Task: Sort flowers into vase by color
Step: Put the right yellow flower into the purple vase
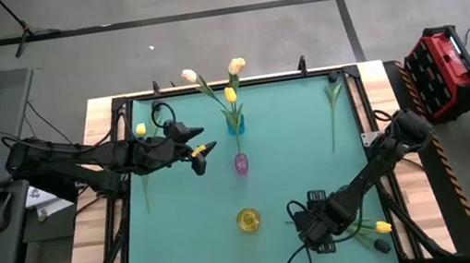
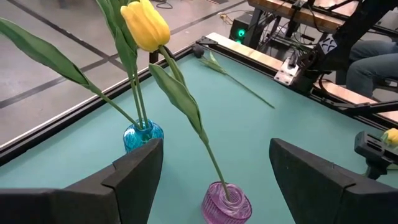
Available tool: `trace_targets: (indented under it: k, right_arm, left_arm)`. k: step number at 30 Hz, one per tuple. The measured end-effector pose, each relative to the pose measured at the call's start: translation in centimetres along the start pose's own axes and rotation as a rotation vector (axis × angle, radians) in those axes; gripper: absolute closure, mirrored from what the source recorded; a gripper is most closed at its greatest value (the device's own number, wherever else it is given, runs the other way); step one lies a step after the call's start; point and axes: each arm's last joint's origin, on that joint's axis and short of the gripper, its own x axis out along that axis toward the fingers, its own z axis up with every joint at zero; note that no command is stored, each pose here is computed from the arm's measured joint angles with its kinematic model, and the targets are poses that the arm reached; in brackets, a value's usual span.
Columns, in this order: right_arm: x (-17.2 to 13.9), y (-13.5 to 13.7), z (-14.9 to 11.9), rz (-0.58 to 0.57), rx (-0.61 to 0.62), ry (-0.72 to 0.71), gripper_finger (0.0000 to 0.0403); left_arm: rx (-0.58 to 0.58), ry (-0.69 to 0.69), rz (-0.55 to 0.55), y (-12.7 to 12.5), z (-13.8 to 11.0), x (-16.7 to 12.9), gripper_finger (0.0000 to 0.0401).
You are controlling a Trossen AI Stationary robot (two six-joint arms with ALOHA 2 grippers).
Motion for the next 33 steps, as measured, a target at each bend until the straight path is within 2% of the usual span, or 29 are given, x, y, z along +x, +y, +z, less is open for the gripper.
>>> trace_targets:
  k: [7, 11, 22, 28, 33]
  right_arm:
    - [0.01, -0.11, 0.09, -0.038, -0.028, -0.033, 0.0186]
    - [0.01, -0.07, 0.14, -0.034, -0.061, -0.037, 0.0208]
    - [0.04, 0.00, 0.23, -0.030, -0.123, -0.048, 0.0199]
    - [0.03, -0.17, 0.37, -0.091, -0.132, -0.093, 0.0199]
    - [0.52, -0.07, 0.35, -0.075, -0.168, -0.063, 0.0199]
  left_arm:
    - [0.000, 0.000, 0.000, 0.00, 0.00, 0.00, 0.0119]
    - [0.000, 0.000, 0.000, 0.00, 0.00, 0.00, 0.0119]
    - [0.000, 0.000, 0.000, -0.01, 0.00, 0.00, 0.0119]
    - [0.000, 0.000, -0.001, -0.01, 0.00, 0.00, 0.0119]
    - [0.000, 0.000, -0.001, -0.01, 0.00, 0.00, 0.0119]
